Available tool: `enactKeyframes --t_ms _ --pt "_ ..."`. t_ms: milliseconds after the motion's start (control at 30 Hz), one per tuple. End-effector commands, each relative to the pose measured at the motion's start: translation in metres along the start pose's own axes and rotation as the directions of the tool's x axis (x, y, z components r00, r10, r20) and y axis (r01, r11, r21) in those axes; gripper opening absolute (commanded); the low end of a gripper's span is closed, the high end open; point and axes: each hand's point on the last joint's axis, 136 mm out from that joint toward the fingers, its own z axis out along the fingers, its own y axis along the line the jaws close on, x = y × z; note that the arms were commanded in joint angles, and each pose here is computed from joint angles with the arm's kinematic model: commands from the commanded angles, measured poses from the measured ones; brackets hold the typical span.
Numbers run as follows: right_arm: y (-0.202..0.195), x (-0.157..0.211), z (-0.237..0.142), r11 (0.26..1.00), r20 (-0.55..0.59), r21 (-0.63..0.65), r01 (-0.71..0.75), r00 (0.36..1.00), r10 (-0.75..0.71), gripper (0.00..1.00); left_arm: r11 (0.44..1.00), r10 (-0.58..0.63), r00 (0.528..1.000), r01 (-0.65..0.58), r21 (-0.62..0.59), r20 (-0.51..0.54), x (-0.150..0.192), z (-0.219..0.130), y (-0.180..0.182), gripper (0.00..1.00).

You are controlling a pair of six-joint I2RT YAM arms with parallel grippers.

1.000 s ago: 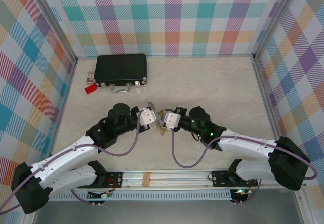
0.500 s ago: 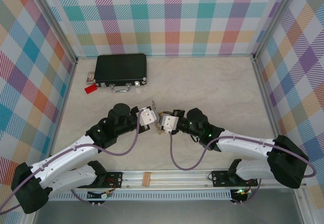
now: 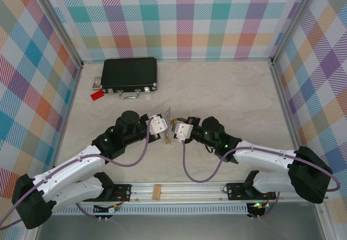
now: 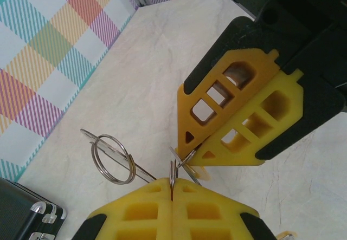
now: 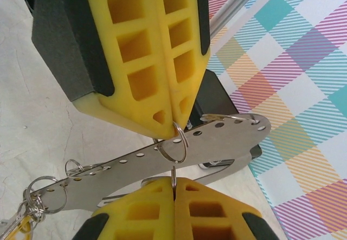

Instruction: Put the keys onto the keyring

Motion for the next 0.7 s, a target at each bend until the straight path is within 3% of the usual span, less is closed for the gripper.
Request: enactKeyframes --t_ms 0,667 --pt "-0.0106 -0.0096 -0.0023 0.999 0.036 0.053 -0.007 0.999 0.005 0.0 1.0 0.009 0.997 -0.007 -0.027 0.08 -0.0253 -0.0069 0.0079 0.0" --pt "-0.0029 -0.0108 -0.0016 1.0 0.046 0.013 -0.016 0.999 0.015 0.0 0.999 0.007 0.997 -0.004 -0.035 0.081 -0.0259 -0.0067 0.0098 0.0"
